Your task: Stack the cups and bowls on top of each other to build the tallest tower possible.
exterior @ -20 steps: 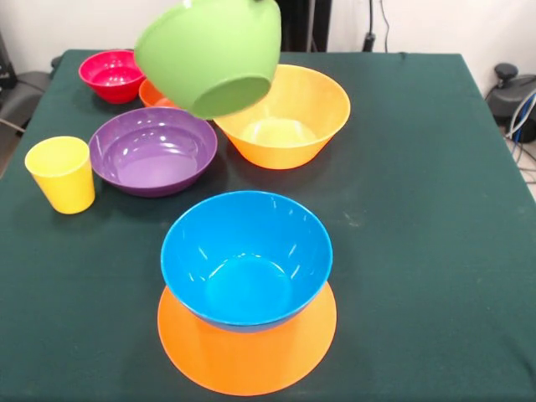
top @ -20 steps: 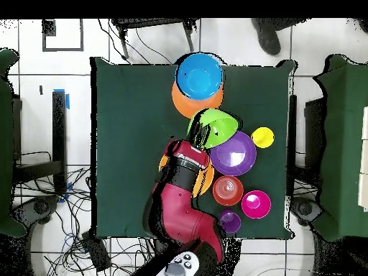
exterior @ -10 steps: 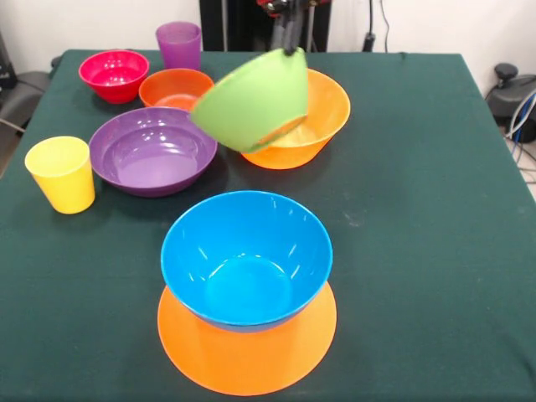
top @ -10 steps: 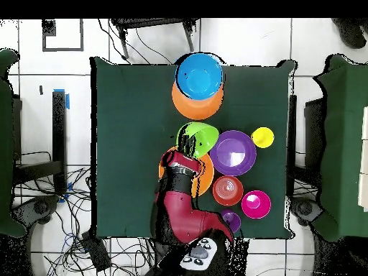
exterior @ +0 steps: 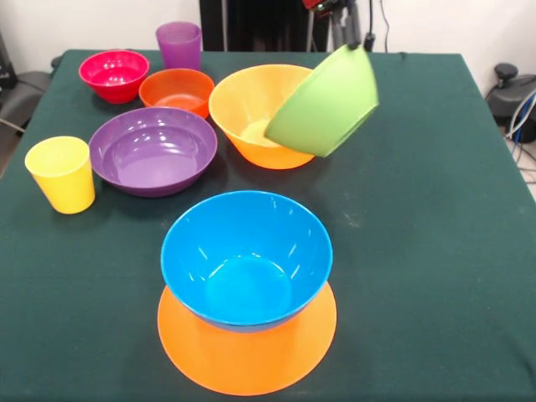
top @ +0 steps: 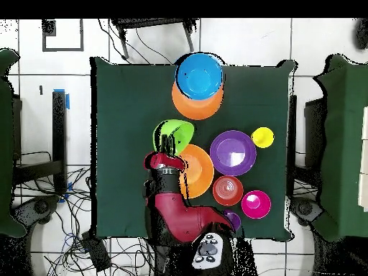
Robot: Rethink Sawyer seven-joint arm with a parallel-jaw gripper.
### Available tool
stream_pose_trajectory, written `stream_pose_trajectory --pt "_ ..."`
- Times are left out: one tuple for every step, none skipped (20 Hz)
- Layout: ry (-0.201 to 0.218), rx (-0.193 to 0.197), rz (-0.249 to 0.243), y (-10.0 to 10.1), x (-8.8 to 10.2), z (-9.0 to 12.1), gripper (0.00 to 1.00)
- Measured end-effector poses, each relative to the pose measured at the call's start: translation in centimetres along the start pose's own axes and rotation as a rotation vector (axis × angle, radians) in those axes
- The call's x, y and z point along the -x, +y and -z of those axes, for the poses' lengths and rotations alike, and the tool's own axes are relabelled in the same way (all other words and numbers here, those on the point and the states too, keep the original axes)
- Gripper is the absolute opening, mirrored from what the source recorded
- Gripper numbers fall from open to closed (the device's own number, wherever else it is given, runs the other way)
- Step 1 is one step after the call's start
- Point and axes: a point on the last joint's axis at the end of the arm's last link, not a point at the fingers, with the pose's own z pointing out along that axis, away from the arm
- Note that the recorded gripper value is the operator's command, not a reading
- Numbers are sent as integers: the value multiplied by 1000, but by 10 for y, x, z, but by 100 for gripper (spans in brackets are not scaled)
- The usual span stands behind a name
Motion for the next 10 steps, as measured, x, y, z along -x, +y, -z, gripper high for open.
stream_pose_trajectory --pt "5 9 -4 2 1 0 0" --pt "15 26 -13 6 4 0 0" --pt "22 37 -18 8 6 0 0" --pt "37 54 -27 10 10 0 0" --pt "46 62 -32 11 12 0 0" --pt "53 68 -36 12 14 0 0" --pt "68 79 -45 11 17 0 0" --pt "78 85 -50 10 20 0 0" --pt "92 92 -57 9 22 -1 0" --pt "121 103 -77 4 26 -2 0"
